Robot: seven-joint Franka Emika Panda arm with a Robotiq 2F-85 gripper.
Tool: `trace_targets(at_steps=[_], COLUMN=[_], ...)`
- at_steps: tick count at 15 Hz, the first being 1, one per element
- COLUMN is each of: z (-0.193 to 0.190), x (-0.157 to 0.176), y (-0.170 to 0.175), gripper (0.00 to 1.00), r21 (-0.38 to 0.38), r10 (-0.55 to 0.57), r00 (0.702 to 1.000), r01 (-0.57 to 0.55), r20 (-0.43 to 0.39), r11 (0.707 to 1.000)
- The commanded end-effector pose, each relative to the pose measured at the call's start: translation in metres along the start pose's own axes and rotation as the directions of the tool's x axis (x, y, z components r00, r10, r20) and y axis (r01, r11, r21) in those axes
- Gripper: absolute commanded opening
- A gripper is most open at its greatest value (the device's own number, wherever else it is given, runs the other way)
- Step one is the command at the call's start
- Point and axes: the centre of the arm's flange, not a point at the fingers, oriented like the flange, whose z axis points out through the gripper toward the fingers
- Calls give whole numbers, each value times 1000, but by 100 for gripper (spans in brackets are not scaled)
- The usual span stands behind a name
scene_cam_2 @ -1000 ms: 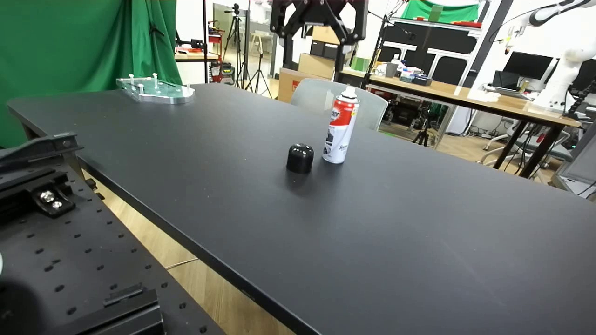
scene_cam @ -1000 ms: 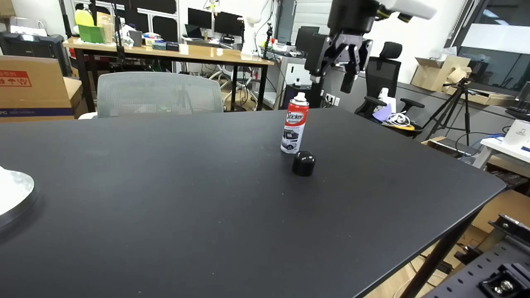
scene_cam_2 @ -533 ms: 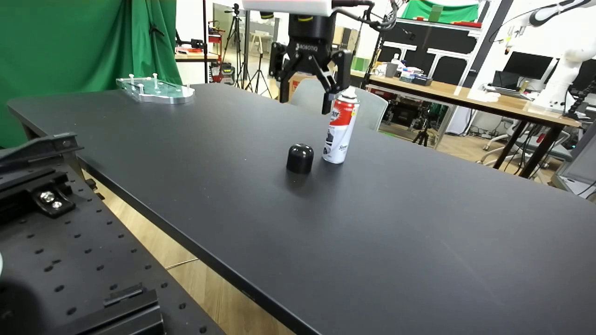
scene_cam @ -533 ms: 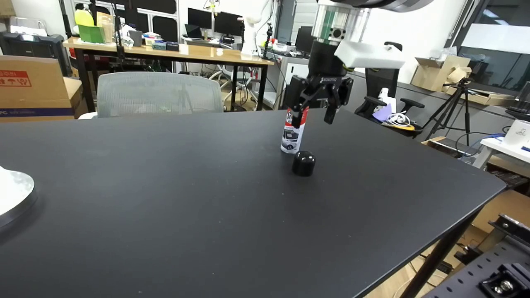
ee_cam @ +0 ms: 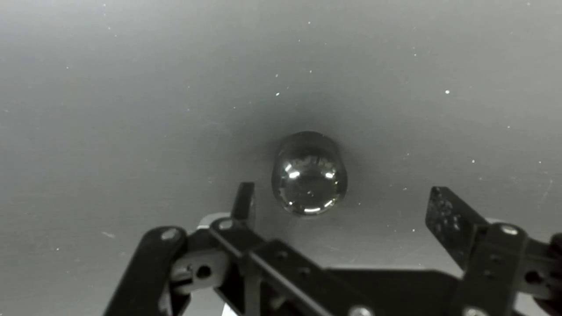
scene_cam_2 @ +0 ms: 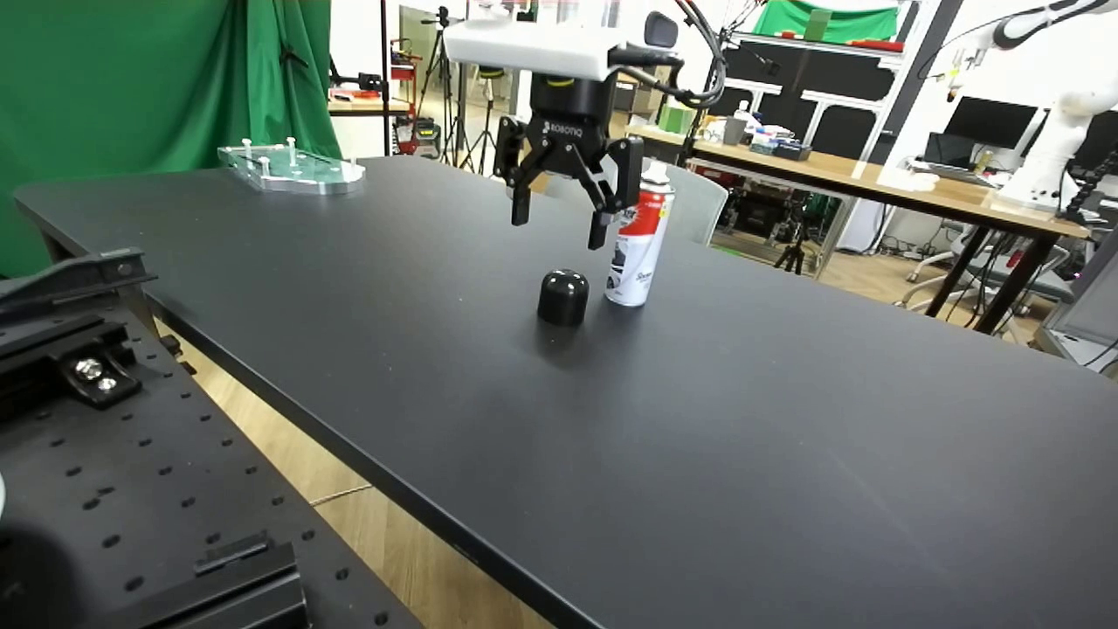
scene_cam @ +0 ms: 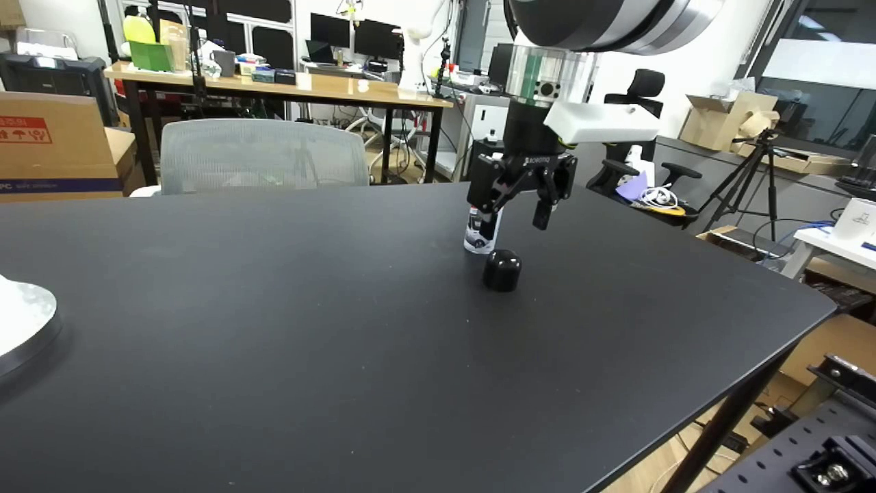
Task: Put the black lid on the white spray can
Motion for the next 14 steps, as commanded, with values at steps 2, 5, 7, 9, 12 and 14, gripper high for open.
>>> trace_targets(at_steps=[2, 5, 7, 9, 12, 14], z=[20, 33, 40, 46, 52, 55], x=[6, 9, 12, 17, 25, 30], y=[7, 11, 16, 20, 23, 23], gripper=[100, 100, 100, 100, 100, 91], r21=[19, 26, 27, 25, 26, 26], r10=[1, -10, -14, -18, -27, -37], r00=[999, 999, 998, 997, 997, 997], r01=[-1, 9, 13, 16, 25, 35], r20=[32, 54, 63, 70, 70, 69], r11=[1000, 1000, 1000, 1000, 999, 999])
